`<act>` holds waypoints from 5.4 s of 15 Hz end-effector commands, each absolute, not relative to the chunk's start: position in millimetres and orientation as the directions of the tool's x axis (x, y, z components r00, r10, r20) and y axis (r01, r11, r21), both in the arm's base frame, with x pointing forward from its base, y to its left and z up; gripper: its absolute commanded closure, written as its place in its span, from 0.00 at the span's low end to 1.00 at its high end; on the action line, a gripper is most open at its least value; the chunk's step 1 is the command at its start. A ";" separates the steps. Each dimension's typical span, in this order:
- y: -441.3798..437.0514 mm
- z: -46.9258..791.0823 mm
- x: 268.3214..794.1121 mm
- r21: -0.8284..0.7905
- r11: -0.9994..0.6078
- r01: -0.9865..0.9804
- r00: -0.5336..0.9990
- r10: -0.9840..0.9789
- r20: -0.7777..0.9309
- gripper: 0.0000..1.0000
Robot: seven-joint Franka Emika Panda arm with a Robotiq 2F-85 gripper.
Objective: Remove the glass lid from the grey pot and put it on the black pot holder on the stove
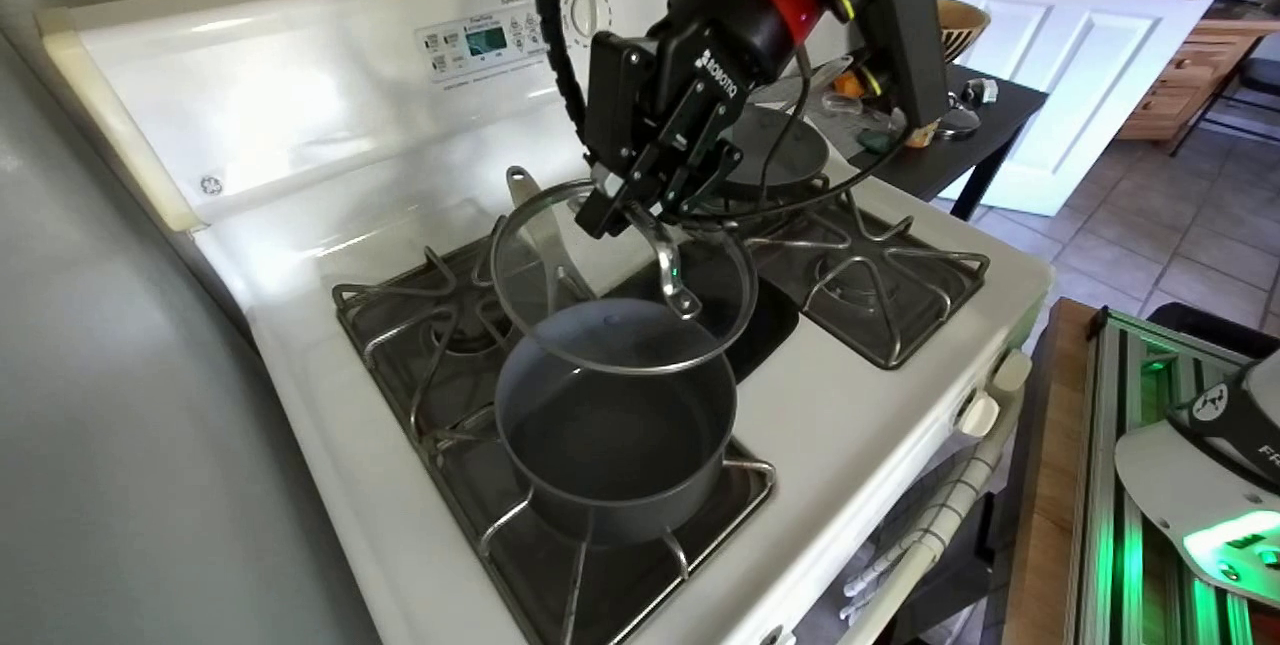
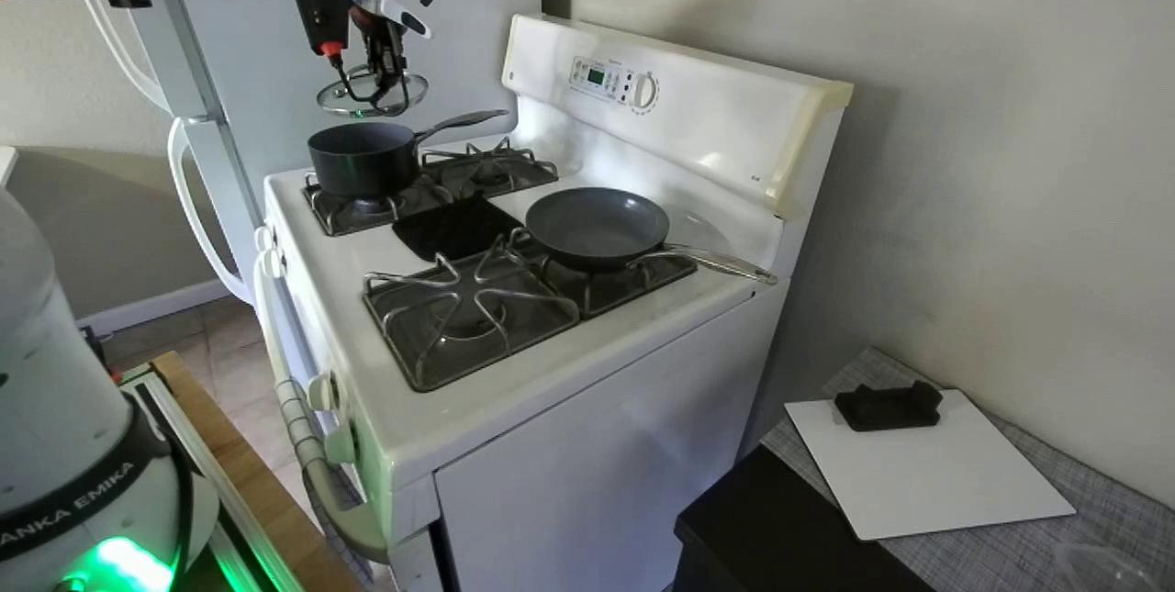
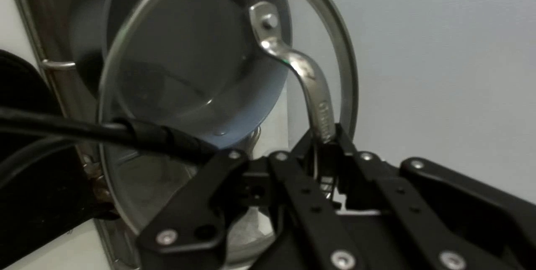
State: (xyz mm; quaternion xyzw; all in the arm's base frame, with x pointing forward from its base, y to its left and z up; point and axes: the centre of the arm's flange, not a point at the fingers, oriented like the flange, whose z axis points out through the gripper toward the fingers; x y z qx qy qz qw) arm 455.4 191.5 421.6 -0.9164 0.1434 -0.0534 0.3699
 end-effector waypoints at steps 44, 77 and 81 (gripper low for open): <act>42.1 259.1 486.6 -0.643 -0.700 -0.310 0.941 -0.324 -0.100 1.00; 92.9 413.0 435.1 -0.146 -0.985 0.091 0.976 0.059 0.209 0.00; 93.5 417.6 446.3 -0.164 -0.981 0.102 0.974 0.065 0.216 0.00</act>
